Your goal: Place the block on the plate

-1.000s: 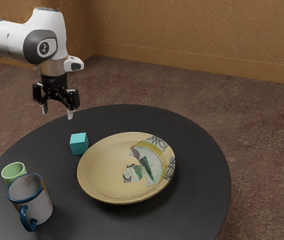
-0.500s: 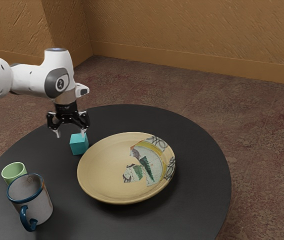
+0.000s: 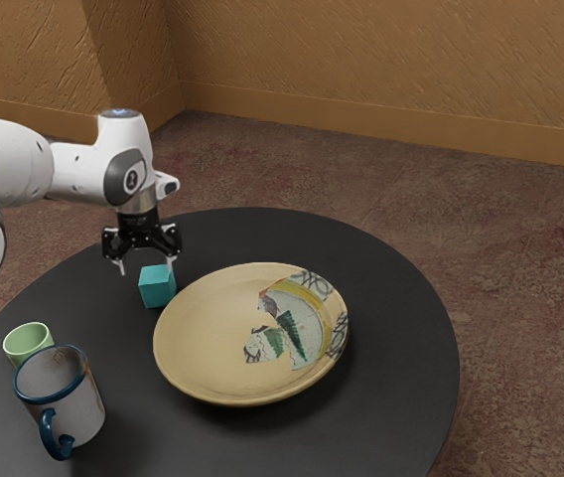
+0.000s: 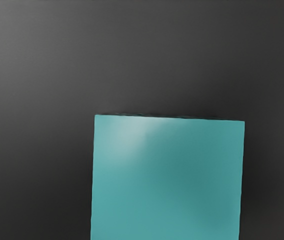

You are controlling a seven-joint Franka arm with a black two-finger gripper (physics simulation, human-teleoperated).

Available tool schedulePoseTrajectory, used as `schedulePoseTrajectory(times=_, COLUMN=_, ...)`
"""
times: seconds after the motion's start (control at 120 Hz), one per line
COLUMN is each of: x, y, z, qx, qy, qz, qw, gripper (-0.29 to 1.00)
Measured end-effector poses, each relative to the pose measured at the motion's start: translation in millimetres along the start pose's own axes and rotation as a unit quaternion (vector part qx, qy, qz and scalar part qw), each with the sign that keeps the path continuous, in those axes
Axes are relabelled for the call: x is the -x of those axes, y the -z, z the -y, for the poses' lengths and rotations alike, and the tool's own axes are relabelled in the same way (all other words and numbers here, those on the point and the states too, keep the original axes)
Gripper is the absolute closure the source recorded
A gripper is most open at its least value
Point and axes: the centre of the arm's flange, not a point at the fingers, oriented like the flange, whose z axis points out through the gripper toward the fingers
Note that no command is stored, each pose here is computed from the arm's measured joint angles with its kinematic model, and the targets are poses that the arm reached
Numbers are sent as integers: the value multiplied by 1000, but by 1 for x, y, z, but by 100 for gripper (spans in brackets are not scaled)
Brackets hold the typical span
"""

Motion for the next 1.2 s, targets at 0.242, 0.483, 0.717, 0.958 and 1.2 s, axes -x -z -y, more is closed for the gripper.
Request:
schedulePoseTrajectory(times=0.242, x=-3, y=-19, z=-2, qx=3, qy=9, qz=2, qw=1000, gripper=0)
schedulePoseTrajectory(times=0.483, x=-8, y=-36, z=7, qx=5, qy=23, qz=11, qw=1000, gripper=0)
schedulePoseTrajectory(times=0.717, x=-9, y=-39, z=5, qx=13, qy=29, qz=10, qw=999, gripper=4)
schedulePoseTrajectory(times=0.958, x=-10, y=-36, z=5, qx=16, qy=29, qz=6, qw=999, gripper=27)
schedulePoseTrajectory(times=1.2, x=-9, y=-17, z=6, qx=22, qy=29, qz=-7, qw=999, gripper=36)
